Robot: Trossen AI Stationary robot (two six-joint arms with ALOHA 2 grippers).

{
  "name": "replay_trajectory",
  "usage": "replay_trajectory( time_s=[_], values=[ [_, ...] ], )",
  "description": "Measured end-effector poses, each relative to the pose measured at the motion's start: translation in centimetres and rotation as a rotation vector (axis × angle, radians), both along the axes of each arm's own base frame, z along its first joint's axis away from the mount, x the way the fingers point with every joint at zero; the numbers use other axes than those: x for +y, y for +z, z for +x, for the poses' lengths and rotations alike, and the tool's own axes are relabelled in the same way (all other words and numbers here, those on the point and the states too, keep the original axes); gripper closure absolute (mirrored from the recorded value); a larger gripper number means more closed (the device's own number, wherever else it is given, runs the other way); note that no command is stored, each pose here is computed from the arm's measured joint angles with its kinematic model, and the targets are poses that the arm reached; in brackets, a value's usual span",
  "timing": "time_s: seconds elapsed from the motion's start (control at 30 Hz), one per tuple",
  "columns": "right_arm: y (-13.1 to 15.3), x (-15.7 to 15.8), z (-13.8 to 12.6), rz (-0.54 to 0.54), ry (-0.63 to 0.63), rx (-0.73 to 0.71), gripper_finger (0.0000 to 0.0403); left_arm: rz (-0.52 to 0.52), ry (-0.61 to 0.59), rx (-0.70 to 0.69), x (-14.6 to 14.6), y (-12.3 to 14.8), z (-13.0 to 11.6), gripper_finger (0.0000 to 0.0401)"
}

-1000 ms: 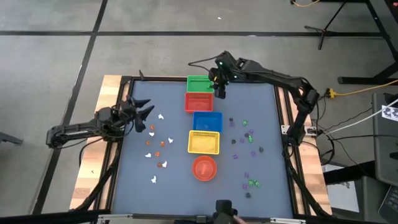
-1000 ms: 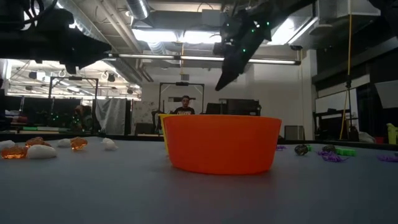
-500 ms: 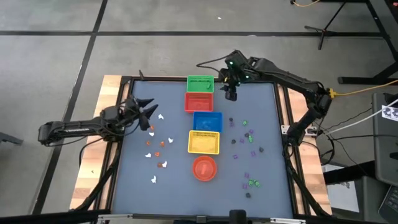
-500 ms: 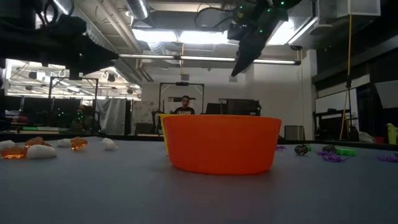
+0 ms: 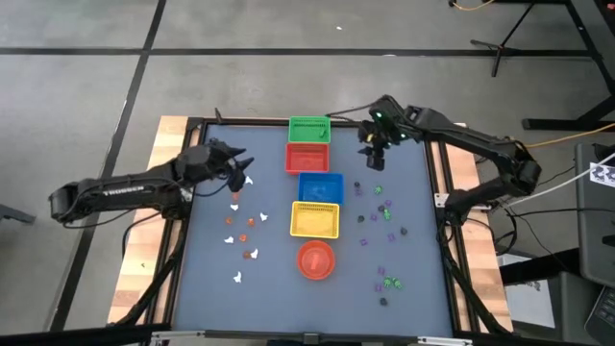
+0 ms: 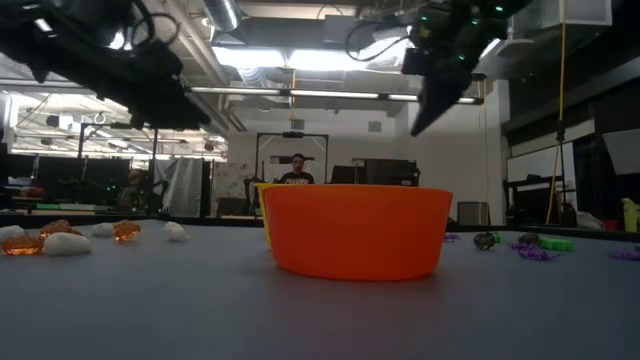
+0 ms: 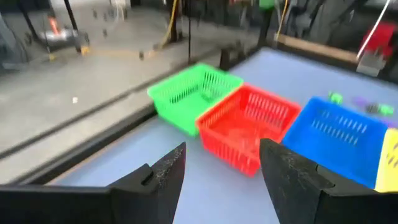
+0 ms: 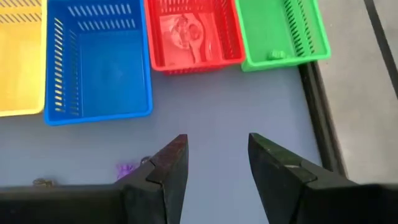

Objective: Sort Halloween decoration
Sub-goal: Put the white ghost toy into the red bin

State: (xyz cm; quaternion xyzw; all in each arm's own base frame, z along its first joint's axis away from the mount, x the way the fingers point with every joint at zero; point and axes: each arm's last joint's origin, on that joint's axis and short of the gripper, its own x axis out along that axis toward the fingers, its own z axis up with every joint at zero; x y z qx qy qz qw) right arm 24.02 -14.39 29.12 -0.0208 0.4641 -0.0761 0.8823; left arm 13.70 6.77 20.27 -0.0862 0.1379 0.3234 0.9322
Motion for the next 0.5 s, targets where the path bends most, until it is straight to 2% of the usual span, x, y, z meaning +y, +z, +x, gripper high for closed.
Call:
replay_trajectory(
  time_s=[0.3,0.5],
  values=[
    [-3.2,2.2,-3.5,0.02,-0.072,-0.068,0.0237,-0.14,-0.006,0.177,1.7,-2.5,0.9,0.0211],
    [-5.1,2.9,-4.6,0.049,-0.11,-0.079,0.0237,-0.216,-0.028,0.272,2.1,-4.3,1.5,0.0211]
  ],
)
